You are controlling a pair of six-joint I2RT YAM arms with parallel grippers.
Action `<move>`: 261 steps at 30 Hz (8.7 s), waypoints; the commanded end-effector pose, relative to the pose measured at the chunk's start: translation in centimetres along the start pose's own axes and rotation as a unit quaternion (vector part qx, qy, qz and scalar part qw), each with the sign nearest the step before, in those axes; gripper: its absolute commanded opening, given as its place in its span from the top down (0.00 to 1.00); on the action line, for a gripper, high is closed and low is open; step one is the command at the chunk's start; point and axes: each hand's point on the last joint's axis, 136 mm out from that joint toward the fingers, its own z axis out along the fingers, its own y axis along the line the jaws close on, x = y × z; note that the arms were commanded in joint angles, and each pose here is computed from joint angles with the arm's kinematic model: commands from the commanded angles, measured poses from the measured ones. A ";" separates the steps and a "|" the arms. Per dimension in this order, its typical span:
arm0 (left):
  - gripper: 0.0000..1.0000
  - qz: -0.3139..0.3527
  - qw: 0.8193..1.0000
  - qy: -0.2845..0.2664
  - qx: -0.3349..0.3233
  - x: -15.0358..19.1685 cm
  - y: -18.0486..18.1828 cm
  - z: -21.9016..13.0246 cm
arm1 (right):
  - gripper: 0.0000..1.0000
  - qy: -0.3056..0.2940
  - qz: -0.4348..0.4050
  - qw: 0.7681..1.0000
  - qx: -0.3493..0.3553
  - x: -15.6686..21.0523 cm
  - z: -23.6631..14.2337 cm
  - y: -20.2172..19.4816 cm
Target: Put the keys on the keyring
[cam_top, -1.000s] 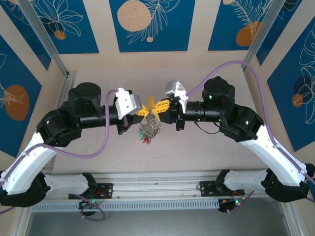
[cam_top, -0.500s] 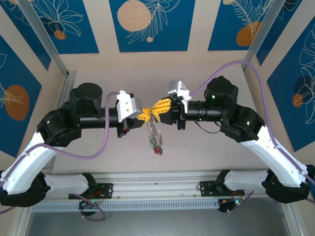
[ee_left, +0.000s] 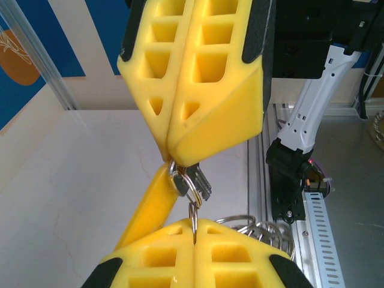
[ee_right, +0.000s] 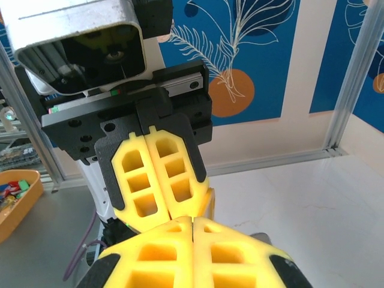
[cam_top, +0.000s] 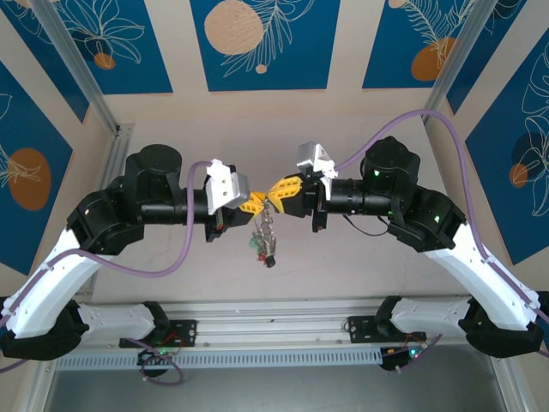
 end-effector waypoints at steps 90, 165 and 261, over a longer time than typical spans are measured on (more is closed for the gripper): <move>1.00 0.020 0.987 -0.121 0.100 -5.2 -3.9 -2.5 | 0.74 -0.011 -0.093 0.989 -0.113 0.6 -0.5 5.3; 1.00 0.032 0.998 0.036 -0.052 -0.1 1.5 -1.6 | 0.82 0.067 -0.168 0.982 0.055 0.6 0.9 0.1; 1.00 0.015 0.999 -0.042 -0.019 -1.0 0.9 0.5 | 0.58 0.006 -0.115 0.982 0.149 3.3 -3.3 -2.2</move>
